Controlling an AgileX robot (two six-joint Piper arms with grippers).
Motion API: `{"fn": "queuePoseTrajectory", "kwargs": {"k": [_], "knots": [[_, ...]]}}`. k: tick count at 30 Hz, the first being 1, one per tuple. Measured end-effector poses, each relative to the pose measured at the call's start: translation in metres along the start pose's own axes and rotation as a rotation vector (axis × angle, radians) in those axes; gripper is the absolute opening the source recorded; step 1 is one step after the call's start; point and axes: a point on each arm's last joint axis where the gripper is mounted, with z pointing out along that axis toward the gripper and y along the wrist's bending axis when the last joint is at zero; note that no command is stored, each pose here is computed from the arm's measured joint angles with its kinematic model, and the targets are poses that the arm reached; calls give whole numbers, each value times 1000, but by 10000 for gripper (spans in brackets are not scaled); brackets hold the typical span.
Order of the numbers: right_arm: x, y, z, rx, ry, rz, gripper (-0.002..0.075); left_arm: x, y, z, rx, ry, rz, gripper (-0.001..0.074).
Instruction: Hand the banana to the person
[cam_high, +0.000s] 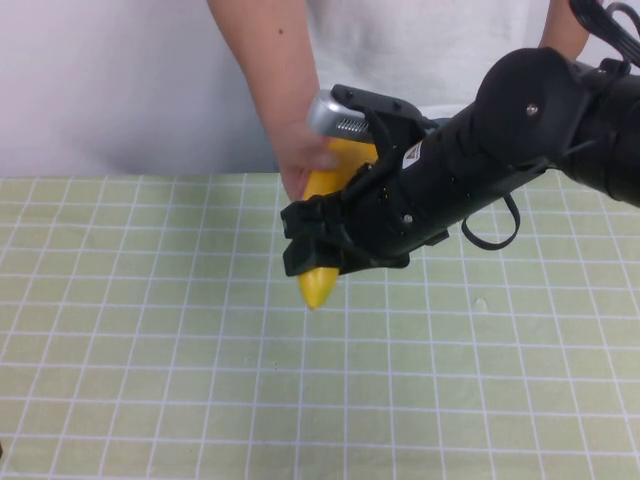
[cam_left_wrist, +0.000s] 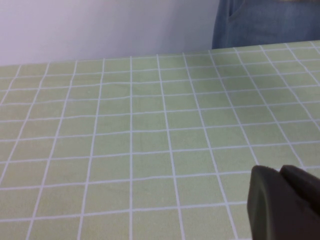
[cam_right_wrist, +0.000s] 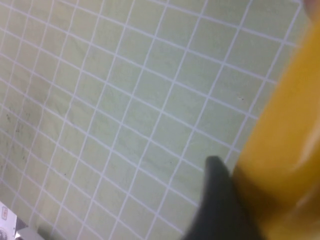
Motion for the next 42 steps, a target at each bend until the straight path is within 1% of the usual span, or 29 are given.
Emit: {"fn": "queuePoseTrajectory", "kwargs": {"k": [3, 5, 10, 14, 16, 17, 19, 23, 26, 27, 31, 35, 37, 42], "knots": [[1, 0, 0, 0, 7, 0, 575, 0, 0, 0, 0, 0, 0, 3], [2, 0, -1, -2, 21, 2, 615, 0, 0, 0, 0, 0, 0, 3], [5, 9, -20, -17, 21, -29, 612, 0, 0, 0, 0, 0, 0, 3], [8, 20, -55, 2, -16, -103, 600, 0, 0, 0, 0, 0, 0, 3], [13, 26, -77, 10, -45, -137, 553, 0, 0, 0, 0, 0, 0, 3], [16, 28, -89, 16, -56, -152, 509, 0, 0, 0, 0, 0, 0, 3], [23, 32, -108, 35, -66, -181, 386, 0, 0, 0, 0, 0, 0, 3], [40, 31, -144, 129, -66, -229, 8, 0, 0, 0, 0, 0, 0, 3], [53, 24, -165, 232, -49, -216, -7, 0, 0, 0, 0, 0, 0, 3], [59, 22, -170, 246, -54, -220, -7, 0, 0, 0, 0, 0, 0, 3], [88, 10, -174, 231, -88, -213, -7, 0, 0, 0, 0, 0, 0, 3], [123, -12, -167, 233, -130, -217, -7, 0, 0, 0, 0, 0, 0, 3], [137, -19, -169, 240, -121, -213, -7, 0, 0, 0, 0, 0, 0, 3], [154, -32, -173, 320, -73, -238, -7, 0, 0, 0, 0, 0, 0, 3]]}}
